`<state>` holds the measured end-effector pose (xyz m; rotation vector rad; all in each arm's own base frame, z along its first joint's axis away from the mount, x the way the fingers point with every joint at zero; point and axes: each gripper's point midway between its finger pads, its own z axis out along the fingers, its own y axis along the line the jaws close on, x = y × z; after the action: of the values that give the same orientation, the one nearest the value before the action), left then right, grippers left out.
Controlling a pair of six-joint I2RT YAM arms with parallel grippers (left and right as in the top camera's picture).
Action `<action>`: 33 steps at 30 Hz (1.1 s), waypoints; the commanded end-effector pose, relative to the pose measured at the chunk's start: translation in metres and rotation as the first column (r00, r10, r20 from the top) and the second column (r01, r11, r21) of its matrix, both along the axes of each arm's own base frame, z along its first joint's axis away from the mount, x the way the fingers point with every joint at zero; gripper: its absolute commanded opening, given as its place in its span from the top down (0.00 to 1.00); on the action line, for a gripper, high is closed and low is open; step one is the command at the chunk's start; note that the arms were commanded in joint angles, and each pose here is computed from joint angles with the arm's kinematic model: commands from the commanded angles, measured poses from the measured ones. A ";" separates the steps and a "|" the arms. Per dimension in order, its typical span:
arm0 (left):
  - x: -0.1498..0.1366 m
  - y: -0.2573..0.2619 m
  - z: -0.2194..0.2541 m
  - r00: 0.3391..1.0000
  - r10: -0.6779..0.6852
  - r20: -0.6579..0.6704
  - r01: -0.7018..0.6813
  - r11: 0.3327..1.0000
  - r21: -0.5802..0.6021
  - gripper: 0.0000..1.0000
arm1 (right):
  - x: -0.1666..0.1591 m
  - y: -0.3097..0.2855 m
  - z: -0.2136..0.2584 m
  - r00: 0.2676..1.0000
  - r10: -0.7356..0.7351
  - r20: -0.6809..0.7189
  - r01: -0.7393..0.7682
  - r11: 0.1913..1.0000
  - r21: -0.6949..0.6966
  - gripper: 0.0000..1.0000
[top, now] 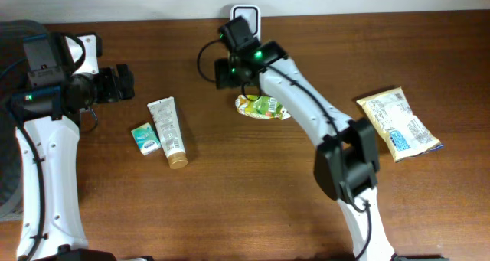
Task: Scan the item barcode
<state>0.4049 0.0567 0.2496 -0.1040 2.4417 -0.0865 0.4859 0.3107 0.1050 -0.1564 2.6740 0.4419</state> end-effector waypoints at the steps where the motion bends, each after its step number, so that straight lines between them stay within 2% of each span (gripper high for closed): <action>1: 0.000 -0.001 0.006 1.000 -0.019 0.016 0.019 1.000 0.008 0.01 | 0.005 -0.023 -0.058 0.993 -0.104 -0.057 0.097 0.988 -0.120 0.42; 3: 0.000 -0.001 0.006 1.000 -0.019 0.015 0.019 1.000 0.008 0.01 | 0.004 -0.024 -0.064 0.995 -0.078 -0.056 0.070 0.988 -0.135 0.42; 5: 0.000 -0.001 0.006 1.000 -0.019 0.016 0.019 1.000 0.008 0.01 | -0.010 -0.005 -0.066 0.993 0.062 -0.102 -0.070 0.995 -0.074 0.42; 7: 0.000 -0.001 0.006 1.000 -0.019 0.015 0.019 1.000 0.008 0.01 | -0.037 0.012 -0.069 0.964 0.192 -0.183 -0.197 0.980 -0.008 0.42; 10: 0.000 -0.001 0.006 1.000 -0.019 0.015 0.019 1.000 0.008 0.01 | -0.091 0.020 -0.070 0.877 0.343 -0.336 -0.343 0.937 0.061 0.44; 12: 0.000 -0.001 0.006 1.000 -0.019 0.015 0.019 1.000 0.008 0.01 | -0.118 0.002 -0.062 0.819 0.381 -0.428 -0.401 0.915 0.047 0.44; 13: 0.000 -0.001 0.006 1.000 -0.019 0.016 0.019 1.000 0.008 0.01 | -0.121 -0.006 -0.056 0.811 0.386 -0.439 -0.414 0.910 0.036 0.44; 15: 0.000 -0.001 0.006 1.000 -0.019 0.015 0.019 1.000 0.008 0.01 | -0.116 -0.033 -0.037 0.831 0.329 -0.449 -0.389 0.920 -0.046 0.43; 16: 0.000 -0.001 0.006 1.000 -0.019 0.015 0.019 1.000 0.008 0.01 | -0.111 -0.051 -0.016 0.851 0.294 -0.434 -0.364 0.928 -0.086 0.39; 19: 0.000 -0.001 0.006 1.000 -0.019 0.015 0.019 1.000 0.008 0.01 | -0.099 -0.082 0.053 0.914 0.234 -0.331 -0.276 0.957 -0.088 0.37; 21: 0.000 -0.001 0.006 1.000 -0.019 0.015 0.019 1.000 0.008 0.01 | -0.096 -0.106 0.088 0.954 0.058 -0.294 -0.086 0.993 -0.083 0.36; 22: 0.000 -0.001 0.006 1.000 -0.019 0.015 0.019 1.000 0.008 0.01 | -0.097 -0.127 0.096 0.944 -0.104 -0.314 0.073 0.991 -0.109 0.35; 24: 0.000 -0.001 0.006 1.000 -0.019 0.015 0.019 1.000 0.008 0.01 | -0.101 -0.142 0.093 0.907 -0.221 -0.359 0.186 0.974 -0.130 0.28; 25: 0.000 -0.001 0.006 1.000 -0.019 0.015 0.019 1.000 0.008 0.01 | -0.104 -0.143 0.086 0.890 -0.247 -0.383 0.208 0.968 -0.141 0.17; 26: 0.000 -0.001 0.006 1.000 -0.019 0.015 0.019 1.000 0.008 0.01 | -0.107 -0.142 0.078 0.874 -0.267 -0.406 0.224 0.963 -0.151 0.12; 27: 0.000 -0.001 0.006 1.000 -0.019 0.015 0.019 1.000 0.008 0.01 | -0.113 -0.140 0.066 0.847 -0.304 -0.436 0.254 0.952 -0.170 0.02; 29: 0.000 -0.001 0.006 1.000 -0.019 0.015 0.019 1.000 0.008 0.01 | -0.120 -0.134 0.043 0.795 -0.373 -0.478 0.320 0.928 -0.192 0.01; 33: 0.000 -0.001 0.006 1.000 -0.019 0.015 0.019 1.000 0.008 0.01 | -0.139 -0.094 -0.020 0.719 -0.369 -0.589 0.370 0.921 -0.125 0.00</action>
<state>0.4048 0.0567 0.2495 -0.1041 2.4421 -0.0866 0.3658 0.1958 0.1114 0.4733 3.1661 0.3401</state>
